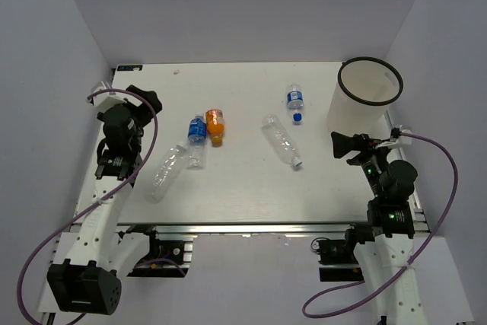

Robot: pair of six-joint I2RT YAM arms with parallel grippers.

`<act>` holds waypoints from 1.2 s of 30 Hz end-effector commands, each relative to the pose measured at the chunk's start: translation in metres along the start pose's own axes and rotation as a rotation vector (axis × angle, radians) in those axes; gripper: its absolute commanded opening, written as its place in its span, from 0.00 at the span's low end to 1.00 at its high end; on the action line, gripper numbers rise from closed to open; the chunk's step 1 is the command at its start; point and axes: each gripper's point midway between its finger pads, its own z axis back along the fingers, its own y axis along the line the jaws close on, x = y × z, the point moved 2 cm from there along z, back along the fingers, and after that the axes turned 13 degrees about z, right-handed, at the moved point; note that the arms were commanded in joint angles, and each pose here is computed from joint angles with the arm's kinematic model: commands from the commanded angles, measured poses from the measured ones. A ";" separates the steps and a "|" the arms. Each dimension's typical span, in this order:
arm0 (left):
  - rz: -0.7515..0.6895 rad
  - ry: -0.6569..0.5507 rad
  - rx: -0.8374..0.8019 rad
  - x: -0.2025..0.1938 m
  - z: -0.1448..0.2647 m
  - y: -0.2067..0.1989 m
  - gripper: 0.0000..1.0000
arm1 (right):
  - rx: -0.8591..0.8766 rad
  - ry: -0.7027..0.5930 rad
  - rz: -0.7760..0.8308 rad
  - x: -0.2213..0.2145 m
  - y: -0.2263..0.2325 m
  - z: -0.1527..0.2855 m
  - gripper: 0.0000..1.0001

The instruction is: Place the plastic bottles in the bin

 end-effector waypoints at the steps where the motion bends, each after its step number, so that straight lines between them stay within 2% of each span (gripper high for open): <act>1: 0.003 0.042 -0.026 -0.008 0.000 -0.003 0.98 | 0.191 -0.041 0.049 0.019 0.030 0.002 0.89; 6: -0.014 0.091 -0.020 -0.020 -0.006 0.000 0.98 | 0.427 0.045 -0.008 0.001 0.062 -0.010 0.89; 9: -0.010 0.135 -0.039 -0.034 -0.012 0.001 0.98 | 0.445 0.177 0.012 -0.021 0.080 -0.027 0.89; 10: -0.014 0.158 -0.035 -0.041 -0.016 0.003 0.98 | 0.366 0.225 0.071 -0.036 0.074 -0.043 0.89; 11: -0.016 0.174 -0.034 -0.044 -0.017 0.004 0.98 | 0.420 0.261 0.107 -0.038 0.099 -0.043 0.89; 13: -0.027 0.200 -0.024 -0.049 -0.022 0.004 0.98 | 0.352 0.364 0.199 -0.064 0.106 -0.060 0.89; 14: -0.031 0.209 -0.012 -0.051 -0.023 0.006 0.98 | 0.324 0.405 0.231 -0.063 0.108 -0.067 0.89; 15: -0.034 0.213 -0.003 -0.052 -0.024 0.007 0.98 | 0.224 0.422 0.272 -0.065 0.097 -0.079 0.89; 16: -0.036 0.218 0.005 -0.053 -0.026 0.009 0.98 | 0.177 0.497 0.308 -0.087 0.091 -0.091 0.89; 18: -0.037 0.231 0.017 -0.057 -0.028 0.012 0.98 | 0.094 0.524 0.375 -0.088 0.083 -0.111 0.89; 20: -0.040 0.247 0.017 -0.062 -0.029 0.014 0.98 | 0.060 0.629 0.447 -0.121 0.075 -0.128 0.89; 21: -0.040 0.249 0.019 -0.062 -0.029 0.014 0.98 | 0.050 0.642 0.462 -0.121 0.076 -0.138 0.89; 22: -0.041 0.249 0.028 -0.062 -0.030 0.015 0.98 | 0.040 0.712 0.486 -0.147 0.071 -0.143 0.89; 24: -0.047 0.254 0.045 -0.063 -0.030 0.017 0.98 | 0.008 0.752 0.455 -0.159 0.073 -0.152 0.86; 27: -0.054 0.260 0.048 -0.063 -0.030 0.018 0.98 | 0.001 0.851 0.454 -0.202 0.070 -0.156 0.83; 30: -0.057 0.258 0.045 -0.063 -0.030 0.018 0.98 | -0.013 0.900 0.453 -0.221 0.066 -0.154 0.79; 32: -0.061 0.254 0.045 -0.062 -0.030 0.018 0.98 | -0.018 0.923 0.442 -0.227 0.065 -0.152 0.71; 33: -0.062 0.253 0.048 -0.063 -0.030 0.019 0.98 | -0.005 0.902 0.425 -0.218 0.069 -0.153 0.69; 35: -0.063 0.252 0.051 -0.063 -0.031 0.020 0.98 | 0.027 0.857 0.411 -0.203 0.078 -0.155 0.58; 36: -0.062 0.253 0.050 -0.063 -0.031 0.019 0.98 | 0.066 0.799 0.391 -0.179 0.088 -0.156 0.55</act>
